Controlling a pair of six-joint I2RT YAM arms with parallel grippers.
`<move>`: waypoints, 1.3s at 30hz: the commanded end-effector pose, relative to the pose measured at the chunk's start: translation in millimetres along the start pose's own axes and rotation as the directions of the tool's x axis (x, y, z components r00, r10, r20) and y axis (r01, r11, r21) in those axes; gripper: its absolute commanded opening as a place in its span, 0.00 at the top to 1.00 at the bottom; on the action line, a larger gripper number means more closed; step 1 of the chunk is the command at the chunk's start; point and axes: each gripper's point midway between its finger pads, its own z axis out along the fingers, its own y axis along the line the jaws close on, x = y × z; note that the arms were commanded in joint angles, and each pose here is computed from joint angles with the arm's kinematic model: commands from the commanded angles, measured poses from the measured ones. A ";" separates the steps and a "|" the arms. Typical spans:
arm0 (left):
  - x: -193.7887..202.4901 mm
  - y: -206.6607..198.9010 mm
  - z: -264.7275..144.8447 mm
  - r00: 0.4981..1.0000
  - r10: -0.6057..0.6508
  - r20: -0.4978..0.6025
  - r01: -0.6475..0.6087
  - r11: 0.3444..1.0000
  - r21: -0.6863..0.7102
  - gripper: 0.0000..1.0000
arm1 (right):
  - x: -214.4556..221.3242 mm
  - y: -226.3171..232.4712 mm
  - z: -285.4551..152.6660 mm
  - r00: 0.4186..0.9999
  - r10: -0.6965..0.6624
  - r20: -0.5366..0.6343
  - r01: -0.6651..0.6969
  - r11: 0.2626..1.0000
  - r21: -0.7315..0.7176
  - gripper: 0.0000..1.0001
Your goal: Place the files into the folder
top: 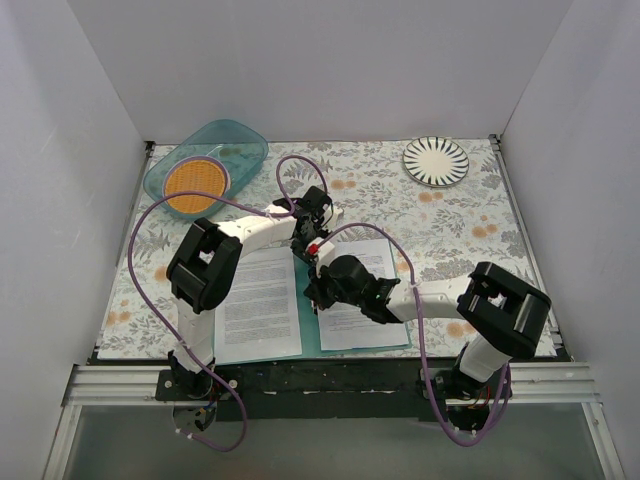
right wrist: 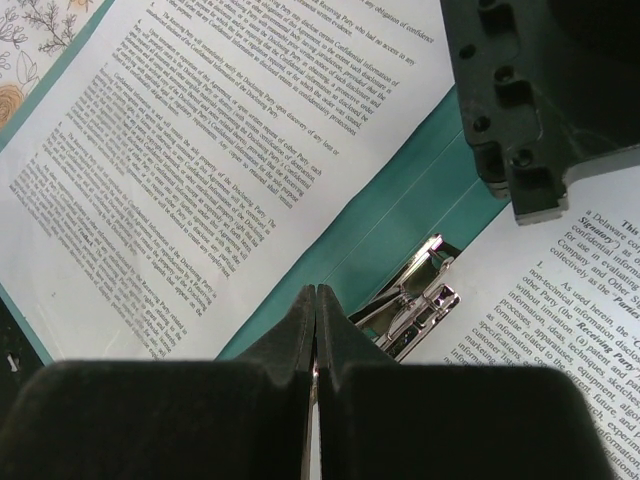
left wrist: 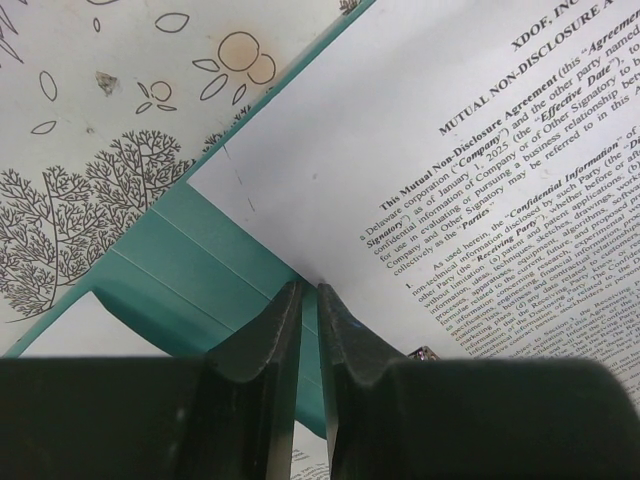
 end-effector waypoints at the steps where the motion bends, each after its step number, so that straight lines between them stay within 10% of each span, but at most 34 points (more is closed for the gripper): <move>1: 45.4 -2.7 26.5 0.987 -0.004 -0.159 0.006 1.000 0.011 0.89 | 1.5 5.7 0.0 1.000 0.011 0.022 -0.010 1.000 -0.016 0.99; 39: 48.9 12.0 23.8 0.985 -0.026 -0.168 0.028 1.000 0.008 0.90 | 101.8 -4.3 -16.0 0.976 0.155 -0.154 -0.154 0.988 0.018 0.99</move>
